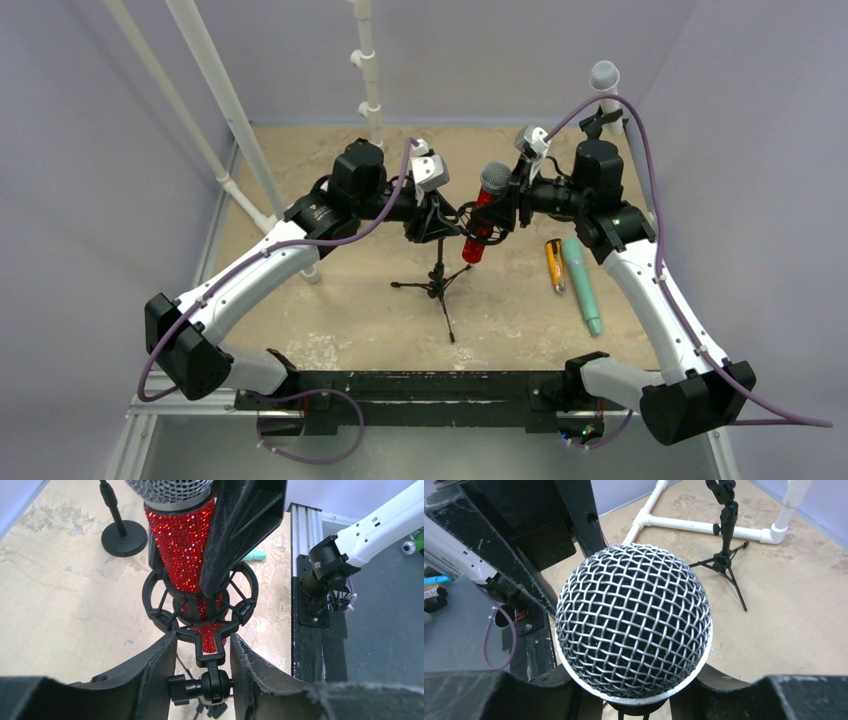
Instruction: Remove the microphone from the stand
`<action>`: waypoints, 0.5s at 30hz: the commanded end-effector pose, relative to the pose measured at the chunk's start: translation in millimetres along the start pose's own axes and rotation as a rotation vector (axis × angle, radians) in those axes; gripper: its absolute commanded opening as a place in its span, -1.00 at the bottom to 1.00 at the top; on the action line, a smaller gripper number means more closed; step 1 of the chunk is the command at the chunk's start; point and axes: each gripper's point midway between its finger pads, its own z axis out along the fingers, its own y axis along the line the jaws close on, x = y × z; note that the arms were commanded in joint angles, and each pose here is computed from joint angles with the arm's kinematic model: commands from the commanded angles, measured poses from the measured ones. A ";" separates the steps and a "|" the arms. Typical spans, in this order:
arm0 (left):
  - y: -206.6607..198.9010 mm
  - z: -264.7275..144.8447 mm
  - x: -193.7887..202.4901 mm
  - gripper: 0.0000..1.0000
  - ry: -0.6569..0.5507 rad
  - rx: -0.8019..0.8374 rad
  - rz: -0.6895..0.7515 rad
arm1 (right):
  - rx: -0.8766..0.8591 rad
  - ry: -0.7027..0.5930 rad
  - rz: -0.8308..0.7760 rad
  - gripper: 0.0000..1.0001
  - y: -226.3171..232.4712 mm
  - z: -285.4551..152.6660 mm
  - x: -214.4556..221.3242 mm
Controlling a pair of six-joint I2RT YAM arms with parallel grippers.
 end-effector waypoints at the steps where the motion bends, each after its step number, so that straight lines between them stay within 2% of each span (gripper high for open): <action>1: 4.6 4.6 -1.4 -0.35 0.005 -0.015 0.032 | -0.016 -0.043 -0.085 -1.00 12.1 -6.9 -27.7; 3: 4.9 4.3 0.0 -0.56 0.007 -0.016 0.032 | -0.016 -0.046 -0.089 -1.00 13.4 -7.9 -29.9; 6: 4.5 4.2 0.4 -1.00 0.007 -0.015 0.029 | -0.011 -0.050 -0.092 -1.00 14.1 -9.1 -32.1; 15: 9.7 4.0 14.4 -1.00 0.032 -0.052 -0.001 | 0.011 -0.074 -0.110 -1.00 16.8 -14.2 -48.8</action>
